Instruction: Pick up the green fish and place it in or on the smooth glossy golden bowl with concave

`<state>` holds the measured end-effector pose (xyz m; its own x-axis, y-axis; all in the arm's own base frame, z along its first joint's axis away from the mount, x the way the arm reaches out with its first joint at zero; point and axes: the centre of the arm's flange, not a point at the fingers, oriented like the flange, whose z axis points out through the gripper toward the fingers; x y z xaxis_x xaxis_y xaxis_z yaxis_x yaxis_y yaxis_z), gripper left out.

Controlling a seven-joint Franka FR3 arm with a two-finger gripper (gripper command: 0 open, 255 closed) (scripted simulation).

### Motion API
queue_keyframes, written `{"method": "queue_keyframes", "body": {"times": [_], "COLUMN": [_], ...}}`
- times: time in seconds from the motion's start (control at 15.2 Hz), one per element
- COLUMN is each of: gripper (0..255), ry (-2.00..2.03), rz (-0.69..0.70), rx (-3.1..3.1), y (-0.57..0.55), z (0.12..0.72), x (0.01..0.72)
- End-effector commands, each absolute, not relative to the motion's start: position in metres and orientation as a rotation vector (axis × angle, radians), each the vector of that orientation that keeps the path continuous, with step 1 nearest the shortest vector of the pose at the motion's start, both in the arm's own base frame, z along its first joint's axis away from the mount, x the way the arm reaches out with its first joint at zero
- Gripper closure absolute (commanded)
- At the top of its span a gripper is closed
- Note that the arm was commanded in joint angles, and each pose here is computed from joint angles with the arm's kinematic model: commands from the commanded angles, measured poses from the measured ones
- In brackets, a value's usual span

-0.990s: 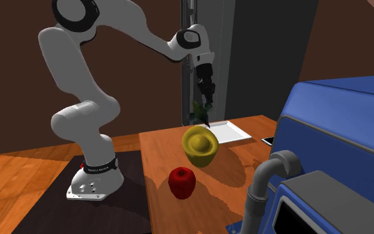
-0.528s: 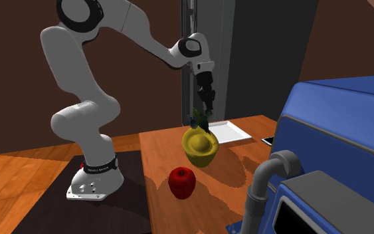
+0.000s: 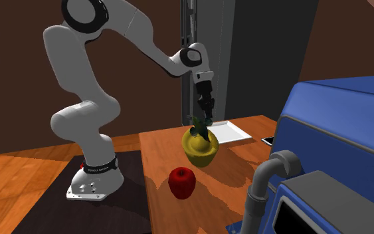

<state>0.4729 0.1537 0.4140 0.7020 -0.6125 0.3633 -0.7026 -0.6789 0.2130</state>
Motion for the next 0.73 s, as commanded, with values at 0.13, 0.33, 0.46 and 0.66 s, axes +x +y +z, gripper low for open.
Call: {"method": "queue_keyframes", "body": {"times": [0.13, 0.33, 0.46, 0.66], "gripper": [255, 255, 0, 0], "ry": [-1.032, -1.032, -1.032, -1.032], "rz": [0.371, 0.371, 0.371, 0.371], "rx": [2.573, 2.573, 2.573, 2.573], "y": [0.1535, 0.1535, 0.1539, 0.1526], "z": [0.4073, 0.4073, 0.4083, 0.4086], "x": [0.4724, 0.4724, 0.4731, 0.4742]}}
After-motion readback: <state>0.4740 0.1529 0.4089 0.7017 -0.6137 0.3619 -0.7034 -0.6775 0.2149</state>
